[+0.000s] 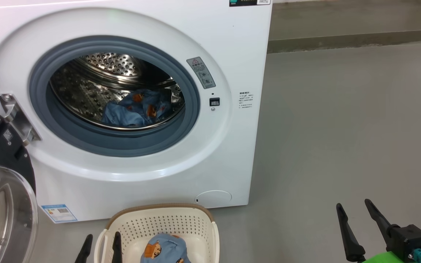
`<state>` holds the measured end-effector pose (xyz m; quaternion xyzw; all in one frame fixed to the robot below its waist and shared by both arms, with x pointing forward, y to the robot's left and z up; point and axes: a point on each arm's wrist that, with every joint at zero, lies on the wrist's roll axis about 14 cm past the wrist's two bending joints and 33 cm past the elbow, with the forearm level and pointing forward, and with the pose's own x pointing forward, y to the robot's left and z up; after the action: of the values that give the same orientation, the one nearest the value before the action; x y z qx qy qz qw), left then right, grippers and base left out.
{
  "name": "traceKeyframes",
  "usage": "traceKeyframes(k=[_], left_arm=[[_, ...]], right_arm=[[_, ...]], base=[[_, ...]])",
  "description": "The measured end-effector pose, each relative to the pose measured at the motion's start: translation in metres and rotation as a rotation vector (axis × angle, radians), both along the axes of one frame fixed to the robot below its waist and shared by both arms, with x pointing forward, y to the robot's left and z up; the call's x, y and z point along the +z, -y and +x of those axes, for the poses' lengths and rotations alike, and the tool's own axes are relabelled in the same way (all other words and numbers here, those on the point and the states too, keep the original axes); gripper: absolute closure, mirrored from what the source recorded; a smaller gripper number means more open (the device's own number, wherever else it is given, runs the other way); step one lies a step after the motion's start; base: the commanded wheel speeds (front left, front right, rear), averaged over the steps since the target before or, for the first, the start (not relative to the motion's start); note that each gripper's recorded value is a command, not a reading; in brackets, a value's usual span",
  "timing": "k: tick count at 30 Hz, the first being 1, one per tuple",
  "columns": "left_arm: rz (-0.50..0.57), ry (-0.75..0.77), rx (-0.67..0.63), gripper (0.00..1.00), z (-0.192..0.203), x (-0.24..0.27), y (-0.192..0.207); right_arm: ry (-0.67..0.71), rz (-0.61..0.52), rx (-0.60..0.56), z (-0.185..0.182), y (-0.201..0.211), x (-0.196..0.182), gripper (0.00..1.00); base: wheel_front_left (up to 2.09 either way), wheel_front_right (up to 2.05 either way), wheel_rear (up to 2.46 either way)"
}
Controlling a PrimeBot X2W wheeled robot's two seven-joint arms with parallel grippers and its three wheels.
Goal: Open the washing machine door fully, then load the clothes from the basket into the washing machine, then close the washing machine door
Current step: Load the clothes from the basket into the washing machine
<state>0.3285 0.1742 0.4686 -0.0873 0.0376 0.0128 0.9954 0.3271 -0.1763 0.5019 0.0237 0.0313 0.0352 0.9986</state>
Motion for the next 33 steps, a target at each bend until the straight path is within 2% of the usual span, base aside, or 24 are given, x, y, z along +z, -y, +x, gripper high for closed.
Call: traceKeyframes(k=[16, 26, 33], left_arm=[[0.007, -0.037, -0.001, 0.0, -0.001, -0.011, 0.0], [0.014, -0.153, -0.029, 0.0, 0.009, -0.041, 0.011], [-0.013, -0.293, -0.119, 0.0, 0.036, -0.074, 0.033]], right_arm=[[-0.011, 0.015, 0.004, 0.0, -0.002, -0.003, 0.0], [-0.05, 0.015, 0.008, 0.006, -0.003, -0.014, 0.0], [-0.075, 0.014, 0.012, 0.022, -0.004, -0.021, 0.0]], base=[[0.0, 0.0, 0.0], [0.0, 0.0, 0.0], [0.0, 0.0, 0.0]])
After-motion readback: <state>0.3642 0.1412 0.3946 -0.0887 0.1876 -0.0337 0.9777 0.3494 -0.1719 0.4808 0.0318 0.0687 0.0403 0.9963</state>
